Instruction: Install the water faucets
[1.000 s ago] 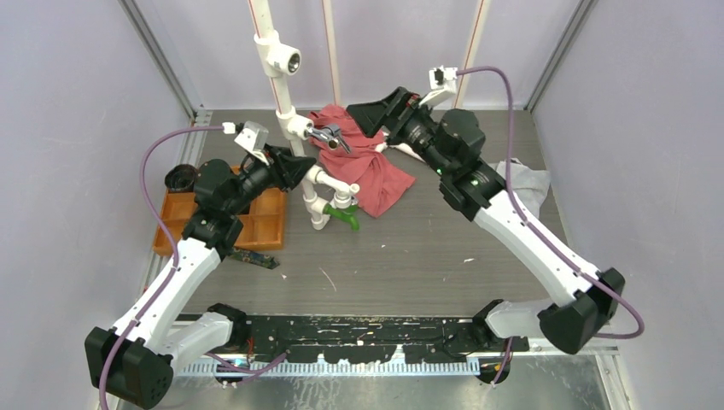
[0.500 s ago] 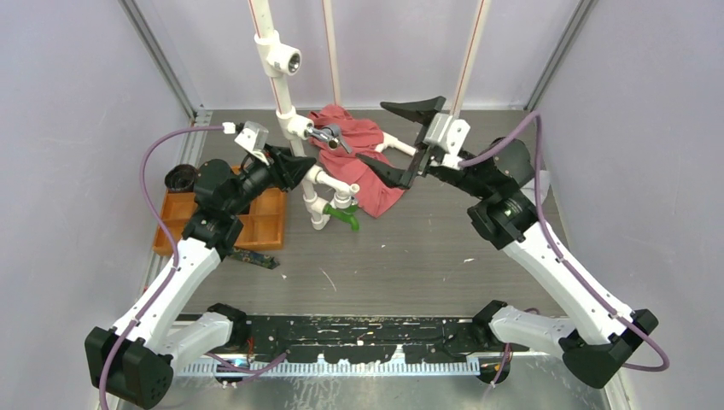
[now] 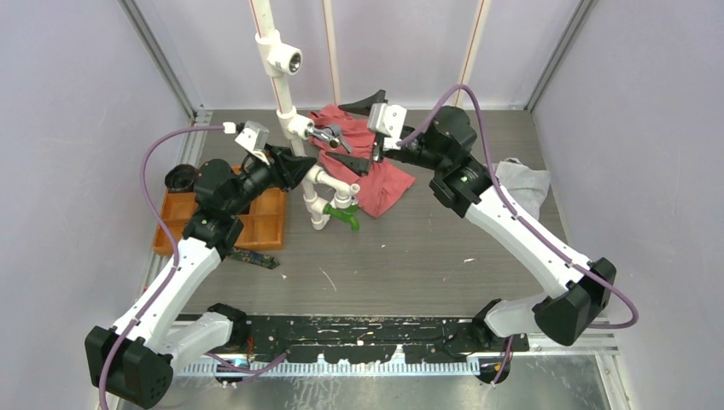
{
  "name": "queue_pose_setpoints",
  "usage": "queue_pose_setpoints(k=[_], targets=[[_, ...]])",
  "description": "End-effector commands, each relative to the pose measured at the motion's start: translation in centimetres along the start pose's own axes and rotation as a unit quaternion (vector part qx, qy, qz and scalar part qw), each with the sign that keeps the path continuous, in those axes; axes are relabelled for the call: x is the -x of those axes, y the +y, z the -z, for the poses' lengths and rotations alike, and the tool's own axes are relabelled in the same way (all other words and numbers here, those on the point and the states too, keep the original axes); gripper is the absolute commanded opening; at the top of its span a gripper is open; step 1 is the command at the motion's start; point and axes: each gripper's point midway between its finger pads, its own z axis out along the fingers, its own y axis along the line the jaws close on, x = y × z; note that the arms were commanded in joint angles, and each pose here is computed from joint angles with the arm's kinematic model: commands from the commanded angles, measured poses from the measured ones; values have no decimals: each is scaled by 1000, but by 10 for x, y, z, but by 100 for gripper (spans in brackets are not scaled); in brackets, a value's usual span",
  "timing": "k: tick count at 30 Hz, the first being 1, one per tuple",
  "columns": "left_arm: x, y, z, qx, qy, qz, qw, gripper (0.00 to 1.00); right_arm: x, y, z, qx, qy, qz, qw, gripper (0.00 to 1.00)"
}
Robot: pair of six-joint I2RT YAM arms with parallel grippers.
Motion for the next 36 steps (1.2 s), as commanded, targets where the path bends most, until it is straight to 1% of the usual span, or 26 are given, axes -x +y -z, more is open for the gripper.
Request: queue_pose_setpoints(k=[1, 2, 3, 4, 6, 7, 10, 11, 12, 14, 15, 17, 19, 21, 22, 24, 25, 26, 27, 28, 30, 31, 32, 33, 36], targets=[[14, -9, -1, -1, -10, 56, 998, 0, 30, -13, -14, -14, -38, -32, 999, 84], [14, -9, -1, -1, -10, 57, 998, 0, 27, -15, -17, -20, -35, -50, 998, 78], [13, -9, -1, -1, -9, 57, 998, 0, 22, -16, -20, -25, -29, -73, 997, 70], [14, -10, -1, -2, -10, 57, 998, 0, 21, -17, -21, -27, -26, -82, 996, 67], [16, -10, 0, -2, -11, 55, 998, 0, 18, -16, -22, -30, -22, -104, 994, 54], [16, -10, 1, -1, -12, 54, 998, 0, 19, -15, -21, -32, -23, -113, 993, 49], [15, -10, 1, -2, -11, 53, 999, 0, 22, -14, -21, -36, -26, -168, 985, 33], [14, -11, 1, -2, -10, 54, 999, 0, 24, -13, -22, -36, -28, -196, 980, 31], [14, -11, 1, -2, -11, 54, 998, 0, 26, -12, -23, -37, -29, -228, 972, 30], [15, -11, 1, -3, -12, 54, 998, 0, 33, -11, -24, -42, -32, -304, 951, 28], [15, -11, 1, -3, -13, 54, 998, 0, 38, -11, -24, -46, -36, -352, 934, 27], [14, -12, 3, -3, -13, 53, 998, 0, 46, -11, -24, -57, -48, -443, 893, 24], [13, -12, 3, -3, -14, 54, 998, 0, 53, -11, -22, -67, -76, -533, 840, 24], [12, -13, 3, -6, -12, 56, 998, 0, 57, -3, -18, -49, -116, -626, 769, 22], [12, -14, 3, -8, -12, 56, 998, 0, 64, 0, -16, -31, -139, -657, 740, 21], [13, -16, 4, -10, -13, 56, 998, 0, 67, 1, -12, -14, -158, -720, 676, 20], [14, -16, 4, -11, -15, 55, 998, 0, 69, 2, -10, -9, -165, -732, 661, 20], [15, -17, 5, -11, -16, 54, 998, 0, 71, 2, -8, -8, -170, -740, 651, 21], [15, -17, 6, -10, -17, 54, 998, 0, 72, 1, -5, -11, -174, -744, 646, 26], [16, -17, 7, -10, -18, 53, 998, 0, 71, 0, -3, -22, -175, -744, 645, 35], [17, -18, 7, -10, -20, 52, 998, 0, 71, -3, 4, -50, -172, -731, 659, 59], [17, -18, 7, -10, -20, 52, 998, 0, 72, -6, 8, -68, -171, -715, 674, 69], [17, -18, 7, -11, -20, 53, 998, 0, 71, -8, 12, -87, -166, -700, 689, 76], [17, -19, 7, -12, -20, 53, 998, 0, 71, -12, 16, -107, -161, -679, 708, 80], [21, -18, 7, -9, -23, 46, 999, 0, 73, -22, 33, -169, -123, -583, 785, 91]])
